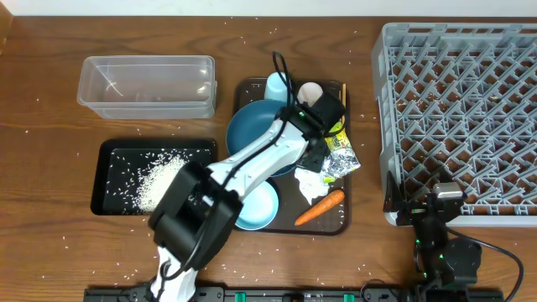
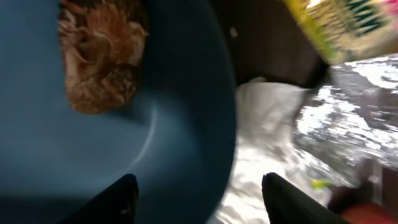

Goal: Sort waste into correct bins and load items into the dishwasher rack
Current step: 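Grasp the rim of the blue plate with the left gripper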

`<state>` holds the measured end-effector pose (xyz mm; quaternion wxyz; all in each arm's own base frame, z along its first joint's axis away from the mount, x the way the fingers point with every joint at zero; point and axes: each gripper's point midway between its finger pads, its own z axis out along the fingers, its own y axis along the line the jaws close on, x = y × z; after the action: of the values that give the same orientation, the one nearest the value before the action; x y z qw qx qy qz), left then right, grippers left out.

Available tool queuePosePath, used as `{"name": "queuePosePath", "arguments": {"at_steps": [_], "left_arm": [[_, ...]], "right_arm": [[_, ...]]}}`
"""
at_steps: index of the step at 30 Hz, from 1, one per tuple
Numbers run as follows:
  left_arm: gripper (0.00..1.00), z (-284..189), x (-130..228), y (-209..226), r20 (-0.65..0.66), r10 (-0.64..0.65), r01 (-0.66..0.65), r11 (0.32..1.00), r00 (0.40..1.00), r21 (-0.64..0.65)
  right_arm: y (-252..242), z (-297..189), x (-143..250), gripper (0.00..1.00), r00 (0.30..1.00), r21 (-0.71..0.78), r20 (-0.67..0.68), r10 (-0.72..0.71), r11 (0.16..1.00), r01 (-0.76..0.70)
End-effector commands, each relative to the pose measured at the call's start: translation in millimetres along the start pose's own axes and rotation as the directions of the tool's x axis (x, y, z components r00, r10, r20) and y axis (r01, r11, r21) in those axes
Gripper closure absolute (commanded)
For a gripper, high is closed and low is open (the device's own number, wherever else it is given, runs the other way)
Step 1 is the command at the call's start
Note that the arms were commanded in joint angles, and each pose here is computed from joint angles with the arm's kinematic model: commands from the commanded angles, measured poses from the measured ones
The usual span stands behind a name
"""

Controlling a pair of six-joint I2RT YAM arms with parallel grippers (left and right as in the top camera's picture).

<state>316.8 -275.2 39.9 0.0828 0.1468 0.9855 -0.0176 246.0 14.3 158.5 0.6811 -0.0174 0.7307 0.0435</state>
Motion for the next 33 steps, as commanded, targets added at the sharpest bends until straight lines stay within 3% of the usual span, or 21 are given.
{"name": "queuePosePath", "arguments": {"at_steps": [1, 19, 23, 33], "left_arm": [[0.36, 2, -6, 5, 0.013, 0.003, -0.002, 0.999, 1.0, -0.033], [0.46, 25, 24, 34, -0.056, 0.011, -0.02, 0.988, 0.998, -0.154], [0.52, 30, 28, 35, -0.063, 0.012, -0.022, 0.987, 0.998, -0.157], [0.79, 31, 30, 36, -0.068, 0.011, -0.021, 0.987, 0.998, -0.157]], "right_arm": [[-3, 0, 0, 0.01, 1.0, 0.014, 0.001, 0.003, 1.0, -0.003], [-3, 0, 0, 0.01, 1.0, 0.014, 0.001, 0.004, 1.0, -0.004], [-3, 0, 0, 0.01, 1.0, 0.014, 0.001, 0.003, 1.0, -0.003], [-3, 0, 0, 0.01, 1.0, 0.014, 0.001, 0.003, 1.0, -0.003]]}}
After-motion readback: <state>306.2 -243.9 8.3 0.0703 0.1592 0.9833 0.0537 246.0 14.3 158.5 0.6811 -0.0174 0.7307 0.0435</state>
